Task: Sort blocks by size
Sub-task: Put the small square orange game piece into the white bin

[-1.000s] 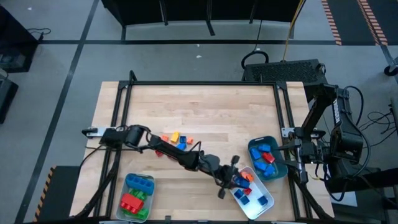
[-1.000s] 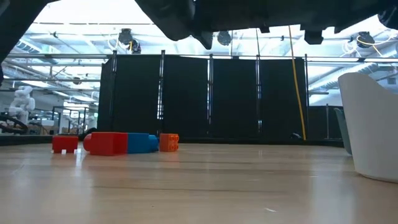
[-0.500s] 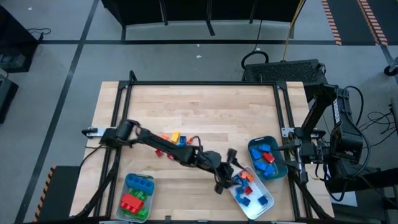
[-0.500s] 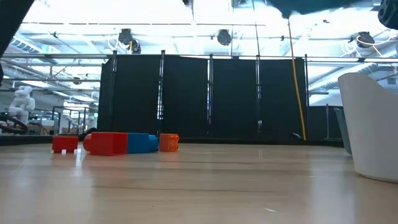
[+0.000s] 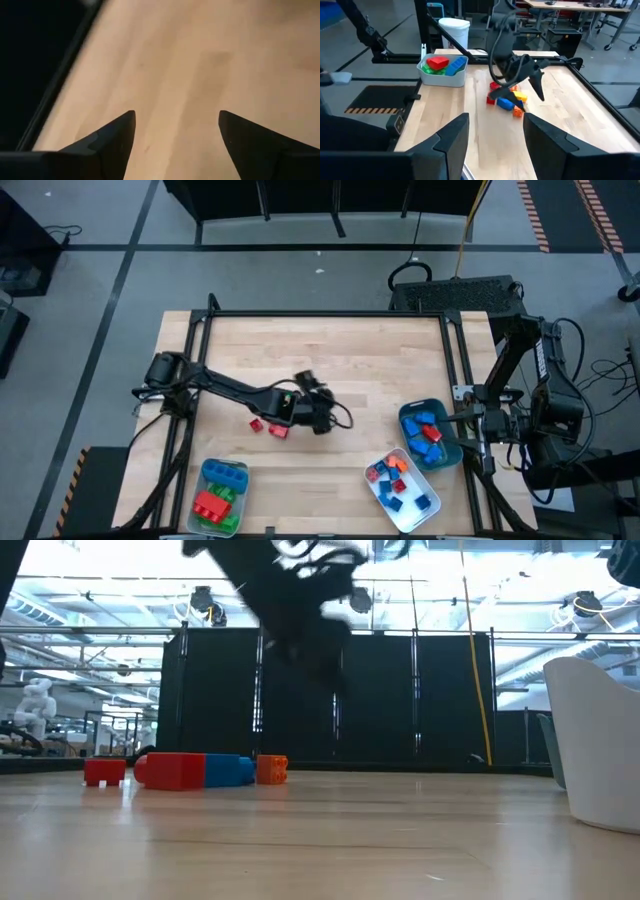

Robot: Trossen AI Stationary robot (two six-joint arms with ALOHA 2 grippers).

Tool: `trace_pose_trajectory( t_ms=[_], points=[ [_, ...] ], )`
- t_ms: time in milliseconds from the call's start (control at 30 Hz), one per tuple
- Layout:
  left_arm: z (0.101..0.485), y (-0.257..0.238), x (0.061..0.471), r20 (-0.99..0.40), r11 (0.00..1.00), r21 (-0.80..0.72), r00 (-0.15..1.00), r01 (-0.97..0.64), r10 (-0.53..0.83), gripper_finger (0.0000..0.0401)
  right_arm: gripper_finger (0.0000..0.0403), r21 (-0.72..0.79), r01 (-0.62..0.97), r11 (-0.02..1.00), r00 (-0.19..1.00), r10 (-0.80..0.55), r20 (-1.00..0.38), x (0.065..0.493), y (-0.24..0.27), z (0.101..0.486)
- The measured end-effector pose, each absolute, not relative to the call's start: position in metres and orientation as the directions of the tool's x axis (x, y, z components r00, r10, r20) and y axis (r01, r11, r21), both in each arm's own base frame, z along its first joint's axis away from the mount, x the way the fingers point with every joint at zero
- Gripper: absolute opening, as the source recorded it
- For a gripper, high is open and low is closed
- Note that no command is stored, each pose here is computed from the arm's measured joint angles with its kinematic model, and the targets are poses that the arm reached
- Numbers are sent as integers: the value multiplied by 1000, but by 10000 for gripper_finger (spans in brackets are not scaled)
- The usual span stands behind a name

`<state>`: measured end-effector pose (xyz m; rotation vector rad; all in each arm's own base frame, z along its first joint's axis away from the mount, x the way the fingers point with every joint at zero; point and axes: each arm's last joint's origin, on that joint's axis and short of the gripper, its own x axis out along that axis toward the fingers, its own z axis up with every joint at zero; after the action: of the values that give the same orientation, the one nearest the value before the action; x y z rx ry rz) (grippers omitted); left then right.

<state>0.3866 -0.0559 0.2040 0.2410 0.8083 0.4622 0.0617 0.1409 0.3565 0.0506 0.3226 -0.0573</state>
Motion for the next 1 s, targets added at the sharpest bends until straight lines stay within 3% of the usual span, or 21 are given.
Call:
trace_pose_trajectory(
  t_ms=[133,400,700,1000],
  points=[
    [177,-52,364,-589,778,370,519,-508,619,287,171,14,58,998,948,-50,-315,62,141,357],
    [136,-55,332,-602,708,315,444,-632,664,287,171,13,57,998,948,-50,-315,62,141,357],
    [127,-63,330,-610,755,189,527,-628,592,287,171,9,56,998,948,-51,-314,62,141,357],
    [110,-64,334,-665,781,142,526,-609,531,281,171,22,61,998,948,-51,-314,62,141,357]
  ],
)
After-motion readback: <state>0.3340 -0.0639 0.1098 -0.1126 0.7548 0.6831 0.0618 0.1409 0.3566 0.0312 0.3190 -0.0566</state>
